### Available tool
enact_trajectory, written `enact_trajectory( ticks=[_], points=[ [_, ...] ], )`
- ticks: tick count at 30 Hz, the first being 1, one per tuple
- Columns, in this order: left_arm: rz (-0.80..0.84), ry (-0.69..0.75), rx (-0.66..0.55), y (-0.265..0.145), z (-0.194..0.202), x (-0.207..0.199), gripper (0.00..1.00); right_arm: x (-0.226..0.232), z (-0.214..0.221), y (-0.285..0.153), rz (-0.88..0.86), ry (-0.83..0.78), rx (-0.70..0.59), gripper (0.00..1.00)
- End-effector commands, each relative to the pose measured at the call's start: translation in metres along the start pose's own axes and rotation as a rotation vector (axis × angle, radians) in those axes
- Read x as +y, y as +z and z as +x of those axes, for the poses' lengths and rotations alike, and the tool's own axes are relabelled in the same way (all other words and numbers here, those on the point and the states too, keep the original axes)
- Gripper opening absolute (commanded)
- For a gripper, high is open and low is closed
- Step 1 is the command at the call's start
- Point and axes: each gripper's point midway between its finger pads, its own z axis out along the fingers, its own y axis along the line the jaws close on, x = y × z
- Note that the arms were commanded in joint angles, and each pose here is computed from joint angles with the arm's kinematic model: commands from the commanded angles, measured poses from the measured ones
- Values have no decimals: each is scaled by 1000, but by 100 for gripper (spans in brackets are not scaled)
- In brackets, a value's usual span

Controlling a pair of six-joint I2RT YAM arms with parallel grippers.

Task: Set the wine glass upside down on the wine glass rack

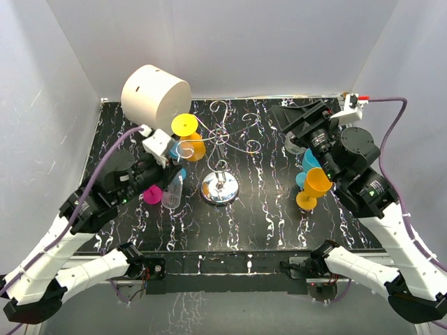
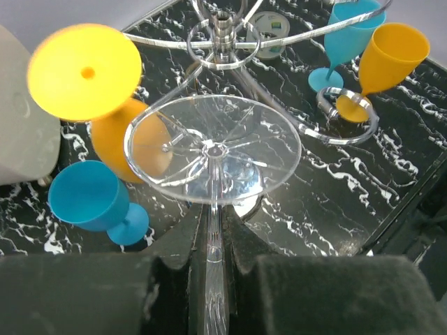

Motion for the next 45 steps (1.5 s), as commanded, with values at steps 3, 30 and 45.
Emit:
enact_trajectory(
  ticks=[3,30,45],
  points=[
    [6,-31,-79,13,22,-3,0,-18,-30,-18,63,12,-159,68],
    [34,-91,-207,45,32,-11,0,-95,47,-32,278,-1,79,69],
    [-8,-112,-226,61,45,-5,0,-96,62,-17,267,6,113,69]
  ],
)
